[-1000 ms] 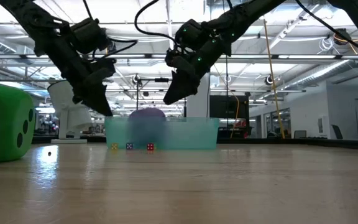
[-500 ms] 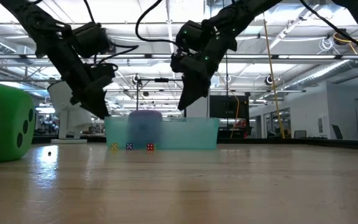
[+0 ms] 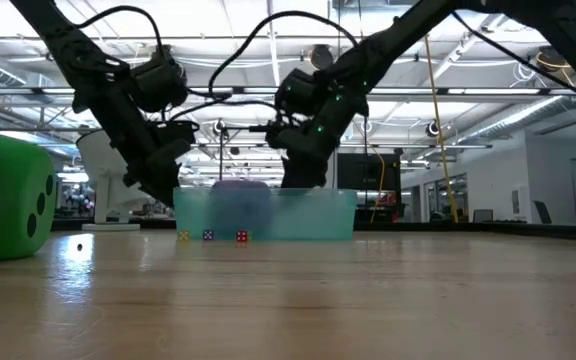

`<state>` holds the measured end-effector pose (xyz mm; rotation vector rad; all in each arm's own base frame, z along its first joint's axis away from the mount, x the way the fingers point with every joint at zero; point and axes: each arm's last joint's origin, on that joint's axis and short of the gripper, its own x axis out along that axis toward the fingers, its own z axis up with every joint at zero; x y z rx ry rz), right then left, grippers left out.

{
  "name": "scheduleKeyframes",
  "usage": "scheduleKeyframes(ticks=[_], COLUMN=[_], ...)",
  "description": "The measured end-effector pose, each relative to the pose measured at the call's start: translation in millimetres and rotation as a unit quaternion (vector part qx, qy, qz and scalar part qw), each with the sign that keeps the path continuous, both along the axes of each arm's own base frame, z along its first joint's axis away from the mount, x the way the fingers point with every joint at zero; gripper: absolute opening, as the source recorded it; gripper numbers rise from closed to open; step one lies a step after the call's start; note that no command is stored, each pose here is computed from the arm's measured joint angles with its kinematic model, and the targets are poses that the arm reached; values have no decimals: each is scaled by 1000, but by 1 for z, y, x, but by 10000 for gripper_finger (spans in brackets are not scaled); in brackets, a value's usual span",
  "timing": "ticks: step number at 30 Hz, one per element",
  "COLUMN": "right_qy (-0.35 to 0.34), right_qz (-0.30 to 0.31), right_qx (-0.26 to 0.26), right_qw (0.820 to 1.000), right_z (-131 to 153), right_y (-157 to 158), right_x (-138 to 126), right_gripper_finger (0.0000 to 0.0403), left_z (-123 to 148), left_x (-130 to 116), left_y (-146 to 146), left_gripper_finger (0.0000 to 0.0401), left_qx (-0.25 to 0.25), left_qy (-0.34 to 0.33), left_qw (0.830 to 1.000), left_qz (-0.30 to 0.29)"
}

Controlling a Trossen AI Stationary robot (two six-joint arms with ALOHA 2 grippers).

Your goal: Pick & Place Dice

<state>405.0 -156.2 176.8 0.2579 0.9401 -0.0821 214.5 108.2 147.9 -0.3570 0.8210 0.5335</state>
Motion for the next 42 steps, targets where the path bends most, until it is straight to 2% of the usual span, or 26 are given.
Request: scheduleKeyframes(ticks=[7, 9, 19, 25, 32, 38, 42], right_qy=[-36, -35, -67, -60, -67, -78, -60], right_qz=[36, 35, 95, 65, 45, 68, 74], right_qx=[40, 31, 55, 36, 43, 37, 45], right_qw=[998, 998, 992, 995, 996, 994, 994], right_z=[-19, -20, -17, -16, -7, 12, 17], right_y=[-1, 2, 10, 6, 5, 19, 26], right_x=[11, 13, 17, 17, 15, 14, 10], right_gripper_finger=[1, 1, 0, 0, 0, 0, 0], left_z=[5, 5, 7, 7, 7, 6, 7], left_x=[5, 6, 8, 8, 8, 8, 8], left_y=[0, -1, -1, -1, -1, -1, 0], left_gripper_finger=[6, 8, 7, 8, 3, 6, 6], left_qx=[-1, -1, 4, 3, 3, 5, 7], left_qy=[-39, -43, -55, -54, -54, -52, -52], left_qw=[999, 998, 998, 998, 998, 998, 998], left_qz=[-30, -38, -38, -36, -36, -37, -37])
